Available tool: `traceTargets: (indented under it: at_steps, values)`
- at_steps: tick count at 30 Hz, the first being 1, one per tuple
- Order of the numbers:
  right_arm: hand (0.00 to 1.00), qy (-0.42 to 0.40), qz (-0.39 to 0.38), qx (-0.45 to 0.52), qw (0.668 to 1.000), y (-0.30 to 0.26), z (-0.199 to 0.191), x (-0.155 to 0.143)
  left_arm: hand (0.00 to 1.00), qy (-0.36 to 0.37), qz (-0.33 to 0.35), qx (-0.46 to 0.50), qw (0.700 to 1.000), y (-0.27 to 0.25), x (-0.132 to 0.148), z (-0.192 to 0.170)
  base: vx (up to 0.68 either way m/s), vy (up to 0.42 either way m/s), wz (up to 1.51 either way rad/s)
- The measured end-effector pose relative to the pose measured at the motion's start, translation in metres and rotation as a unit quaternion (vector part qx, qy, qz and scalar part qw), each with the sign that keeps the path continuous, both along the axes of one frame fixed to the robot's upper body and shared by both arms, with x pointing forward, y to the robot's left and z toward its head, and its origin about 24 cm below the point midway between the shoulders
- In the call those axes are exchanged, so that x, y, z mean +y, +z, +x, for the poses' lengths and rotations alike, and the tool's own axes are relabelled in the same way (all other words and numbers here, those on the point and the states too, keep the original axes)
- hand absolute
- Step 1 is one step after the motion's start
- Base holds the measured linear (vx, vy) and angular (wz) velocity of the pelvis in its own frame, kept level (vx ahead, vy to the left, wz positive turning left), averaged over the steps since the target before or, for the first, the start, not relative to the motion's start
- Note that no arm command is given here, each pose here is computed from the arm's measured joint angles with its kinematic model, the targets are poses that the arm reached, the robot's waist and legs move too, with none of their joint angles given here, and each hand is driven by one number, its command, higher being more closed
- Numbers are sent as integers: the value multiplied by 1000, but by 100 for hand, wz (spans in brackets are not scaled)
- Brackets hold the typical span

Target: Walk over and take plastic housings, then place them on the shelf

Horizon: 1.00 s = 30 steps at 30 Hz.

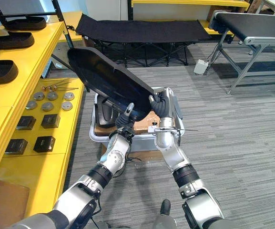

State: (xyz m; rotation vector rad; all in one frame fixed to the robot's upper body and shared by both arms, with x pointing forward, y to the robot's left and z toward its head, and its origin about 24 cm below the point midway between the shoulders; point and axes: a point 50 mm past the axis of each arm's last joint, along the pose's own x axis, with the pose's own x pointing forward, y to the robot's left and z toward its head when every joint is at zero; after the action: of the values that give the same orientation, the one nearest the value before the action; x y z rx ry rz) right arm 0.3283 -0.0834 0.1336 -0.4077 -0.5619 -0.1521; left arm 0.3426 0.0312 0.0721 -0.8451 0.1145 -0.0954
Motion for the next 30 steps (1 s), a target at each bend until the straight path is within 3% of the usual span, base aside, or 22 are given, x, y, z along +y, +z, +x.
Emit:
traceTargets:
  at_steps: [7, 11, 20, 21, 30]
  values:
    - [100, 18, 10, -3, 1000, -1, -7, 10, 0, 21, 12, 22, 999, -2, -1, -2, -14, -2, 0]
    - [100, 34, 18, 5, 999, -4, -10, 17, 0, 71, 2, 25, 997, 0, 6, -1, -26, -5, 0]
    - [100, 57, 35, 14, 998, -11, -24, 28, 0, 167, -116, 12, 979, 13, 29, 3, 0, 0, 0]
    - [100, 56, 37, 18, 998, -13, -25, 28, 100, 175, -123, 16, 977, 13, 31, 3, 0, 0, 0]
    - [100, 58, 52, 16, 997, -15, -33, 32, 100, 179, -188, 2, 966, 14, 32, 3, 0, 0, 0]
